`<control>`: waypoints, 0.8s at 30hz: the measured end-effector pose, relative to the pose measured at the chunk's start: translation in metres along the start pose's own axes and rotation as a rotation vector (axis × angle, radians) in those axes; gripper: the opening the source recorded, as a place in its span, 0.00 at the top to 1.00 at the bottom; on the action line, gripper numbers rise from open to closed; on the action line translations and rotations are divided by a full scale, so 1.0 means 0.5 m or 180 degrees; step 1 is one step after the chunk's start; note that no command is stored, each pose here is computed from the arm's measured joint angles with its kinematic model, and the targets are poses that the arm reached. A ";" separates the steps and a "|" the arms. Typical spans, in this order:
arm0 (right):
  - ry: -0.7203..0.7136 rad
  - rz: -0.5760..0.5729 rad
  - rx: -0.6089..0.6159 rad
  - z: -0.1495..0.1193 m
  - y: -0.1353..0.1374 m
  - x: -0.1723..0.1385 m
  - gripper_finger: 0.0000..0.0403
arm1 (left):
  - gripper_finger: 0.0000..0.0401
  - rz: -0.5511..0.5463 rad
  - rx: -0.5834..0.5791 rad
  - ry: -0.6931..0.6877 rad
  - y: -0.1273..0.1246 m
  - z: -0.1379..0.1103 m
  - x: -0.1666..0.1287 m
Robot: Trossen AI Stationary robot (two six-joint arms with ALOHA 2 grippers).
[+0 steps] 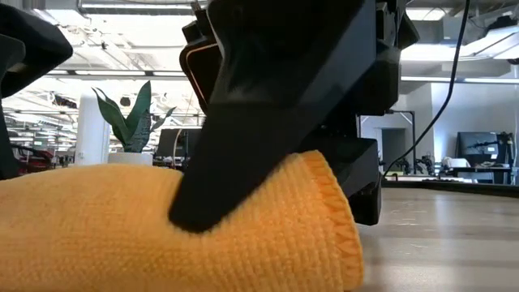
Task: Roll towel into tight, uniform cylinder
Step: Roll the orange microfiber towel
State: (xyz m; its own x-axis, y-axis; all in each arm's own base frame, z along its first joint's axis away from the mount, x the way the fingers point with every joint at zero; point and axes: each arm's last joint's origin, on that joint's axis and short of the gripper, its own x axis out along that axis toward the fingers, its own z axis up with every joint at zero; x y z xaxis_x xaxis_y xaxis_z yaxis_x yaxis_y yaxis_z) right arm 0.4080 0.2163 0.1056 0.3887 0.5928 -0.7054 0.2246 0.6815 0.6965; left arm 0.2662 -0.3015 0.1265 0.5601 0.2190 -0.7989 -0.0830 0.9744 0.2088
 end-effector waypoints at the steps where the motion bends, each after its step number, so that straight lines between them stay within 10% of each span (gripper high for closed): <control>1: 0.0001 0.0005 -0.0001 0.000 0.001 0.000 0.66 | 0.67 -0.0018 -0.0039 0.0028 0.001 0.001 0.001; 24: -0.0024 -0.0521 -0.0573 -0.037 0.058 -0.097 0.54 | 0.73 -0.0289 -0.0623 0.0483 0.016 0.016 0.017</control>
State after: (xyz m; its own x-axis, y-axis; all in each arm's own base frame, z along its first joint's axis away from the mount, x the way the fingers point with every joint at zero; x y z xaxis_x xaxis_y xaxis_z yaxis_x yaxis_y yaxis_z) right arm 0.3790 0.2151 0.1576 0.3671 0.4654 -0.8054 0.1225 0.8341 0.5378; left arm 0.2767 -0.2924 0.1260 0.4438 0.1210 -0.8879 -0.2041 0.9784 0.0313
